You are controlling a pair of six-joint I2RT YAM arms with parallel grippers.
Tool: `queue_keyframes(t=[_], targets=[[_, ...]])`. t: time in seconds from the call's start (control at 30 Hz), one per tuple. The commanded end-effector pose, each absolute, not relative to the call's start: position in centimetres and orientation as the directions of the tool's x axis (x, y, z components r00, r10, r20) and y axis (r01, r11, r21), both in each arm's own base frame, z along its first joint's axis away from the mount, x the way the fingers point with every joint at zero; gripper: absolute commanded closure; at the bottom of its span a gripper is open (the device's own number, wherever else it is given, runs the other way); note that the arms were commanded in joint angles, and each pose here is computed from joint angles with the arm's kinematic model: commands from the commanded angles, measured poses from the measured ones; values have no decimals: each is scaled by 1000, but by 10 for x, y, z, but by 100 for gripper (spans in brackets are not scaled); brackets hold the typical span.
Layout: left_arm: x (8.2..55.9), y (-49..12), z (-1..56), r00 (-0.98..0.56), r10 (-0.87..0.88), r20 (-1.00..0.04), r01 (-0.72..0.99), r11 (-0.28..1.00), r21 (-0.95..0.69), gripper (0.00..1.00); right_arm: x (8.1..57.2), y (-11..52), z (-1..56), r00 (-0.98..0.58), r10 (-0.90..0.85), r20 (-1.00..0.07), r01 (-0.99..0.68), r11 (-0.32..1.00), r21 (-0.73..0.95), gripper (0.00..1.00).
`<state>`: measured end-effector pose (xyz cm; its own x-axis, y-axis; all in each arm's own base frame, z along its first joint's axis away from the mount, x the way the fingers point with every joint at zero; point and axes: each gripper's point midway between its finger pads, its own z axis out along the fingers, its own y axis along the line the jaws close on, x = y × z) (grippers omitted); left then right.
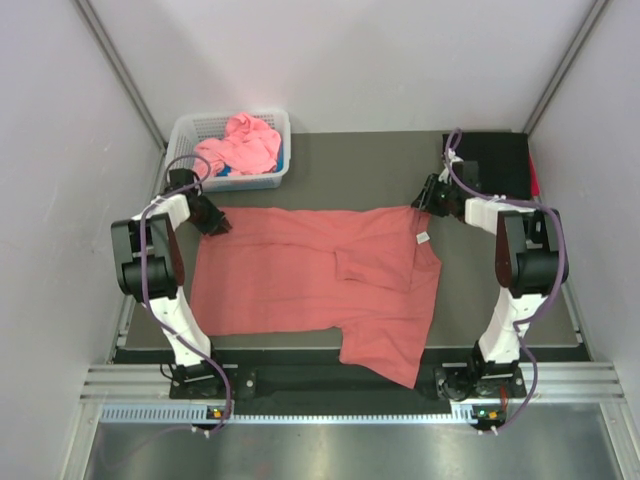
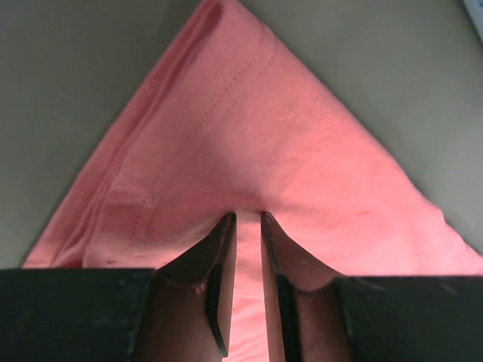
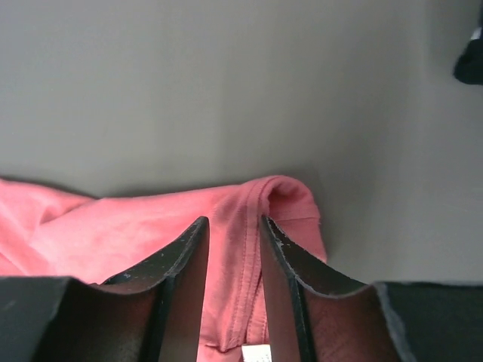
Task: Fold and stack the t-shirts
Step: Fold the tshirt
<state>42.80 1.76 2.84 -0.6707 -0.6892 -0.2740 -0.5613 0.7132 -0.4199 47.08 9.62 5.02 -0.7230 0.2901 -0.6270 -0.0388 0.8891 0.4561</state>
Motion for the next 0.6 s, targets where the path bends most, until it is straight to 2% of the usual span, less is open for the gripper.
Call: queue_keyframes(t=[0.0,0.5,0.57], targets=[[430,35,14,-645,-709,-284,-591,699,-402,75,490,82,69,-655,329,-680,-18,893,449,67],[433,46,6,-632,-722,-284,-615,689,-383,75,489,88,54,-670,352,-654,-22,871,492,67],[432,50,6,-627,-720,-297,-622,692,-366,75,487,84,56,-659,359,-660,-32,864,502,83]])
